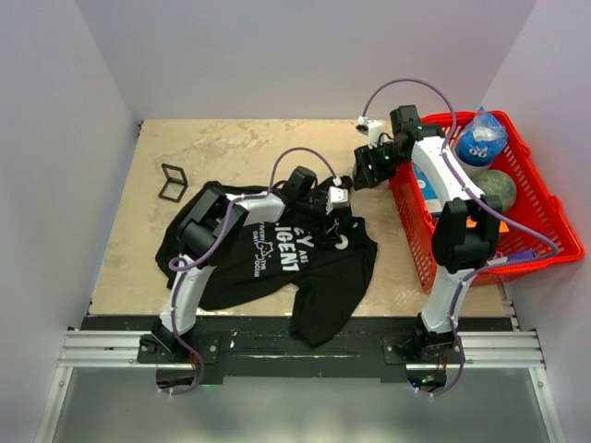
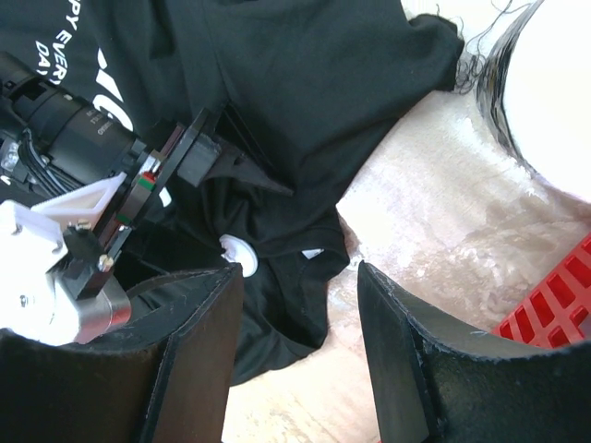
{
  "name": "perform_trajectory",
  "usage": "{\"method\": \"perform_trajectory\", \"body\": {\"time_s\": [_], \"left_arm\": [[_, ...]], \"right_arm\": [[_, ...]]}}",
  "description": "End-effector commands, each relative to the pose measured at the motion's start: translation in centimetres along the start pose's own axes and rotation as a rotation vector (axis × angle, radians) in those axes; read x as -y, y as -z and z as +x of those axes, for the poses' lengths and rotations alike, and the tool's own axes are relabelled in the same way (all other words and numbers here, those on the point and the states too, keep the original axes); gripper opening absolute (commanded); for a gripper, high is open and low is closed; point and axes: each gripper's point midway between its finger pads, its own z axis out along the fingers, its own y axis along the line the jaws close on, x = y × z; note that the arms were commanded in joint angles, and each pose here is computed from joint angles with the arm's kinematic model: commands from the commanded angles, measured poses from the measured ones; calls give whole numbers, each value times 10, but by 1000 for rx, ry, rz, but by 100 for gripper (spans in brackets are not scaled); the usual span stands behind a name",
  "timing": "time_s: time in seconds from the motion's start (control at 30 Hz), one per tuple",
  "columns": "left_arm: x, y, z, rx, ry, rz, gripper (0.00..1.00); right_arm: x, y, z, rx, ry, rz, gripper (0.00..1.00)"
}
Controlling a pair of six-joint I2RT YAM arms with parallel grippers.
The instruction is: Remove the brooch from the garment
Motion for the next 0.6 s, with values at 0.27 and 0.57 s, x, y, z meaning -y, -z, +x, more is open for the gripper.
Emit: {"method": "perform_trajectory", "body": {"time_s": [0.27,0.57], "left_arm": [[40,1,98,-249,118,81,90],[37,-2,109,-292,105,49,87]], "right_arm": [[-4,4,-17,45,5,-28,56],[-3,2,-18,44,2,-29,56]]}}
